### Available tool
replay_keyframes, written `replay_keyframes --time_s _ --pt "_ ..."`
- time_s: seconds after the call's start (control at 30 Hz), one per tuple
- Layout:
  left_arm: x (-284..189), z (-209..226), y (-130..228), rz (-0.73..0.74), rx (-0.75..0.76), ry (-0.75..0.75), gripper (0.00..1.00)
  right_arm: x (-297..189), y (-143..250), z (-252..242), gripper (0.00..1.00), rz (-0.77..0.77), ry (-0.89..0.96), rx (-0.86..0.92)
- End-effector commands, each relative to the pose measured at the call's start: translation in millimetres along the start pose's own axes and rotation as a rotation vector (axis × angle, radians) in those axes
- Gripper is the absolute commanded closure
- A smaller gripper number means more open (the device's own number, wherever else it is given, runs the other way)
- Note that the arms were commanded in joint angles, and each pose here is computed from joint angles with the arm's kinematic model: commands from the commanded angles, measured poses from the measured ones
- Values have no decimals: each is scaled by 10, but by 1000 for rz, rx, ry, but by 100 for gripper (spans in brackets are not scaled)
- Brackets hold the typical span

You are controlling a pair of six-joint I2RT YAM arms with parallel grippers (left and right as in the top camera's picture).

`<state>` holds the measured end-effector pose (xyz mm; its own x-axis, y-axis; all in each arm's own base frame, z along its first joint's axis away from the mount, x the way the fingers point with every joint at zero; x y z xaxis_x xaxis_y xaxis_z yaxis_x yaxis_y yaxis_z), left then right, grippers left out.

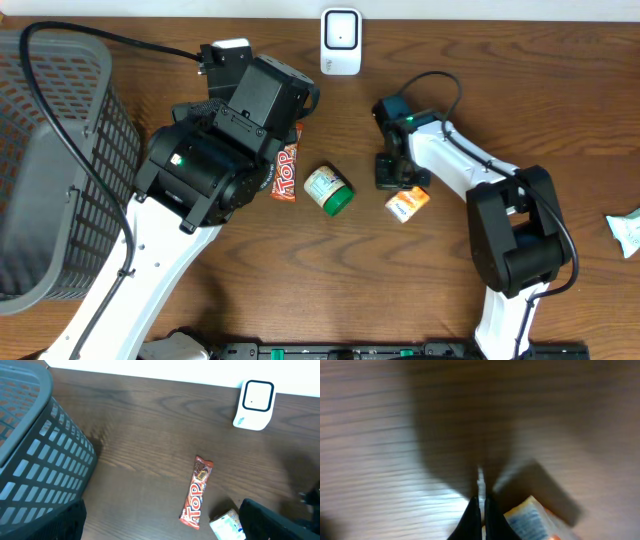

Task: Scan the item barcode
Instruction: 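Lower the right gripper and grasp the orange tissue pack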

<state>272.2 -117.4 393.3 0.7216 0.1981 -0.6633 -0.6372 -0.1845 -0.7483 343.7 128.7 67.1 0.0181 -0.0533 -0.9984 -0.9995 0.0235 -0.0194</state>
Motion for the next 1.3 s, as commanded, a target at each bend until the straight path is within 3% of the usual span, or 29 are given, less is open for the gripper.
replay_keyframes --time_s 0.0,0.17,0.23,0.33,0.37,0.43,0.47,0.5,0.73,1.0,1.27 --pt "-1 14 -21 -5 -17 -7 2 51 -32 -292 99 -2 114 204" --pt "-1 15 -21 -5 -17 -7 2 18 -157 -425 98 -32 100 295" --pt "-1 14 -21 -5 -17 -7 2 -78 -276 -447 90 -58 74 267" --pt "-1 14 -20 -5 -17 -7 2 -321 -470 -456 60 -93 20 191" --pt "-1 14 -21 -5 -17 -7 2 -445 -536 -463 39 -105 7 165" --pt "-1 14 -21 -5 -17 -7 2 -619 -590 -463 13 -107 -10 128" --pt "-1 14 -21 -5 -17 -7 2 -693 -596 -456 4 -103 -17 103" --pt "-1 15 -22 -5 -18 -7 2 -766 -589 -458 1 -93 -14 80" --pt "-3 13 -37 -16 -22 -9 2 -743 -336 -359 1 23 21 -14" --pt "-201 117 -253 -163 -46 4 2 -490 -76 -243 1 117 31 -67" --pt "-245 176 -228 -155 -40 -2 2 -201 161 -134 1 183 -5 -104"
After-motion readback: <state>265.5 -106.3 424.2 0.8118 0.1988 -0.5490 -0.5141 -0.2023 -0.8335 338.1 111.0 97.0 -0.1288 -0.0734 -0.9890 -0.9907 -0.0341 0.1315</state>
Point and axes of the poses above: each gripper's point midway between its finger pads, its own x axis out along the fingers, its own z axis along the line the jaws close on, y = z × x, the point moved 7 cm from there along -x, back along the fingers, and after that the axes turned 5 degrees about -x, right-handed, at the moved point
